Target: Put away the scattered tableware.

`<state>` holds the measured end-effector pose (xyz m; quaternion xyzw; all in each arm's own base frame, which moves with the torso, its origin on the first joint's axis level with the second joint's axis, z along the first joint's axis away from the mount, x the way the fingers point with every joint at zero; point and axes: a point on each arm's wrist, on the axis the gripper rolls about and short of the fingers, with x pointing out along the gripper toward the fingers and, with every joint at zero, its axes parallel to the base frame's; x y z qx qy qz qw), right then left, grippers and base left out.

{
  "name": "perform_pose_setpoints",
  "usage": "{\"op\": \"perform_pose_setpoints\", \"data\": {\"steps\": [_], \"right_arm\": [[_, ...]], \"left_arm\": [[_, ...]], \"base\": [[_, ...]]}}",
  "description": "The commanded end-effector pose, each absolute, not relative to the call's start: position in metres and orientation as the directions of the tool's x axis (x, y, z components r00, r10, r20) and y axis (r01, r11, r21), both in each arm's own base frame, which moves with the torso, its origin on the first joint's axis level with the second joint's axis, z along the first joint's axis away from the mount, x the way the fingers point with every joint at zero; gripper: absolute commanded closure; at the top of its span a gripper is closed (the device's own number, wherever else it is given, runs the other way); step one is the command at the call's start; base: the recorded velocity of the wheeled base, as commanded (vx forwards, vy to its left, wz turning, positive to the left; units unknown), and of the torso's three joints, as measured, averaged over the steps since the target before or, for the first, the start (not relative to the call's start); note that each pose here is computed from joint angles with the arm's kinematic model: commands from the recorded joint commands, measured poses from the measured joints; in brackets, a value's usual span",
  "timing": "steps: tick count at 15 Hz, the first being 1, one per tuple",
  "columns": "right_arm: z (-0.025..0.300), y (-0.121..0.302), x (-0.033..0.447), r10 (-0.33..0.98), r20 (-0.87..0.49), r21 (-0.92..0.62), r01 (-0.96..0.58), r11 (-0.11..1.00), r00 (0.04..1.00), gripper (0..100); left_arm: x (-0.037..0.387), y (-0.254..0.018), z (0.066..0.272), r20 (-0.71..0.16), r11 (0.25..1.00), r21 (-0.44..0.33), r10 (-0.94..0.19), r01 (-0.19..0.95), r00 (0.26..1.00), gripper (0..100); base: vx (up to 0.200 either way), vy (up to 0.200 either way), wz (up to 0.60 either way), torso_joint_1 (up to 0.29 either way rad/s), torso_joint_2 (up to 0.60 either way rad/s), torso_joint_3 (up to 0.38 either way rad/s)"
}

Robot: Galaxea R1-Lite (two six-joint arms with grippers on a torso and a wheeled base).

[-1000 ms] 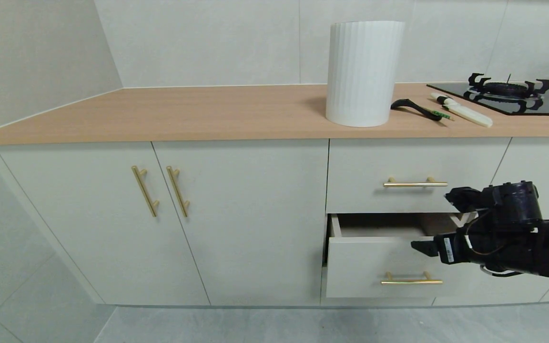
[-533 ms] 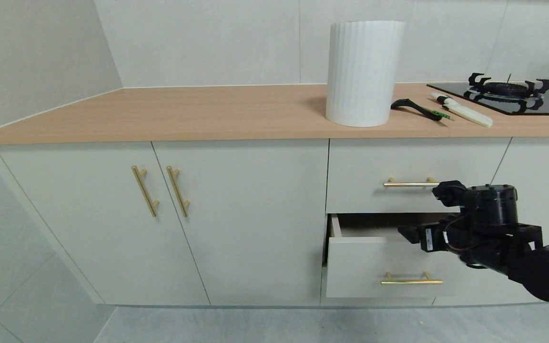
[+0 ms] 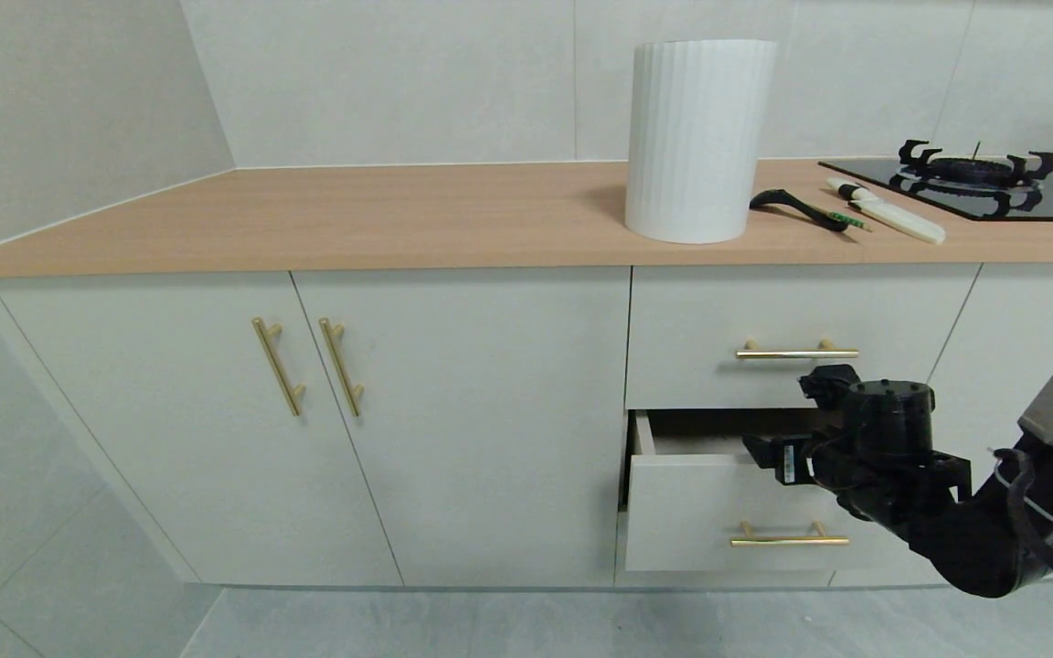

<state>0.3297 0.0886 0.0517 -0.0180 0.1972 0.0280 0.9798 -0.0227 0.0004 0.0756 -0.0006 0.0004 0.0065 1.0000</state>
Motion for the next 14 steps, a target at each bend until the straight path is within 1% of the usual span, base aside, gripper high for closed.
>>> {"op": "perform_pose_setpoints", "data": {"steps": [1, 4, 14], "right_arm": [[0.0402, 0.0893, 0.3321, 0.044, -0.416, -0.032, -0.062, 0.998, 0.908, 0], [0.0372, 0.0890, 0.3313, 0.041, -0.426, -0.035, -0.061, 0.997, 0.904, 0], [0.0437, 0.0882, 0.3284, 0.041, -0.421, -0.035, -0.062, 0.997, 0.906, 0]], "left_arm": [[-0.0226, 0.0004, 0.0755, -0.003, 1.000, -0.001, 0.014, -0.014, 1.000, 0], [-0.0226, 0.0004, 0.0757, -0.002, 1.000, -0.002, 0.014, -0.014, 1.000, 0], [-0.0226, 0.0004, 0.0757, -0.002, 1.000, -0.002, 0.014, -0.014, 1.000, 0]], "base": [[0.000, 0.000, 0.00, 0.000, 0.00, 0.000], [0.000, 0.000, 0.00, 0.000, 0.00, 0.000], [0.000, 0.000, 0.00, 0.000, 0.00, 0.000]]}}
